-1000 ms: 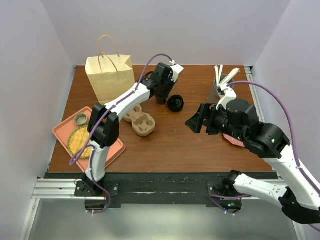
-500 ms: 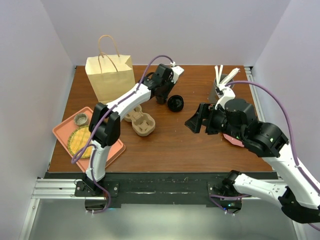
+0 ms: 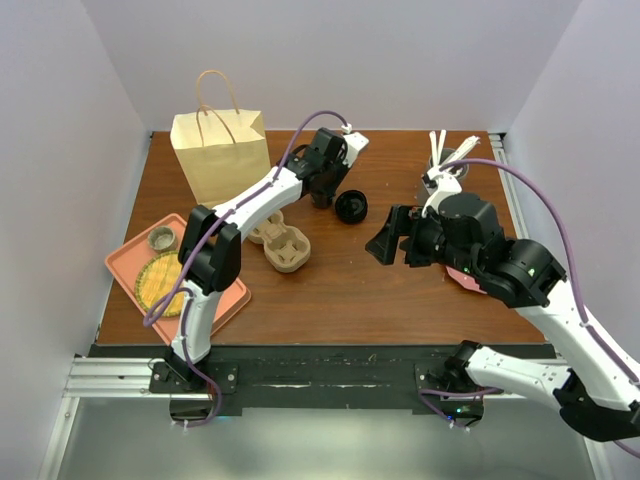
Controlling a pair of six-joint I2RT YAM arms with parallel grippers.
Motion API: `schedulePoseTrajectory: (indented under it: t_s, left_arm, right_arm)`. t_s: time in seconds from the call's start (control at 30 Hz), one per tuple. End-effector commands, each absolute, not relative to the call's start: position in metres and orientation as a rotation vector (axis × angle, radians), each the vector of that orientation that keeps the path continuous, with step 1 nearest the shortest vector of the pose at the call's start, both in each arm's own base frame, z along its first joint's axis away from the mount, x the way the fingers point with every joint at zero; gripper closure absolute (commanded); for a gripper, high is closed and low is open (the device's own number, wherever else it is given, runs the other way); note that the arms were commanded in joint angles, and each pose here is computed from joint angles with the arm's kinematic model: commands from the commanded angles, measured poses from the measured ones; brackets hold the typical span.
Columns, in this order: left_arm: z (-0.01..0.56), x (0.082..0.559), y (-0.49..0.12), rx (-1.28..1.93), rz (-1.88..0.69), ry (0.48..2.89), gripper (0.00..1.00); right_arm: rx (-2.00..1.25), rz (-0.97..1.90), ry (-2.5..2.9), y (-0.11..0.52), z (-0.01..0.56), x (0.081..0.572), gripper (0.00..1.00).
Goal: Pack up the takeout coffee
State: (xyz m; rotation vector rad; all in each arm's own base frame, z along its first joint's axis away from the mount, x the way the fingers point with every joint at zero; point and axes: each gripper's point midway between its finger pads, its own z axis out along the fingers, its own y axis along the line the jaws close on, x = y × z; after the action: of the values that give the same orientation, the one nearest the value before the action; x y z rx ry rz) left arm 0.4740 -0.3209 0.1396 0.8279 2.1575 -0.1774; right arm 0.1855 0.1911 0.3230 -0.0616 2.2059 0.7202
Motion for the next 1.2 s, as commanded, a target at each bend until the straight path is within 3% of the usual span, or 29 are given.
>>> schedulePoseTrajectory:
  t_s: [0.0, 0.2, 0.8, 1.17]
  left_arm:
    - [0.165, 0.482, -0.33, 0.828, -0.197, 2.084, 0.84]
    - [0.164, 0.48, -0.333, 0.845, -0.215, 2.083, 1.0]
    - [0.189, 0.489, -0.322, 0.78, -0.145, 2.051, 1.0]
    - [0.181, 0.49, -0.296, 0.797, 0.086, 2.061, 1.0]
  right_arm:
    - [-0.096, 0.752, 2.153, 0.197, 0.34, 0.19, 0.12]
    - [-0.11, 0.749, 2.158, 0.201, 0.339, 0.192, 0.12]
    - [-0.133, 0.735, 2.162, 0.203, 0.34, 0.195, 0.12]
    - [-0.115, 0.74, 2.171, 0.201, 0.336, 0.193, 0.12]
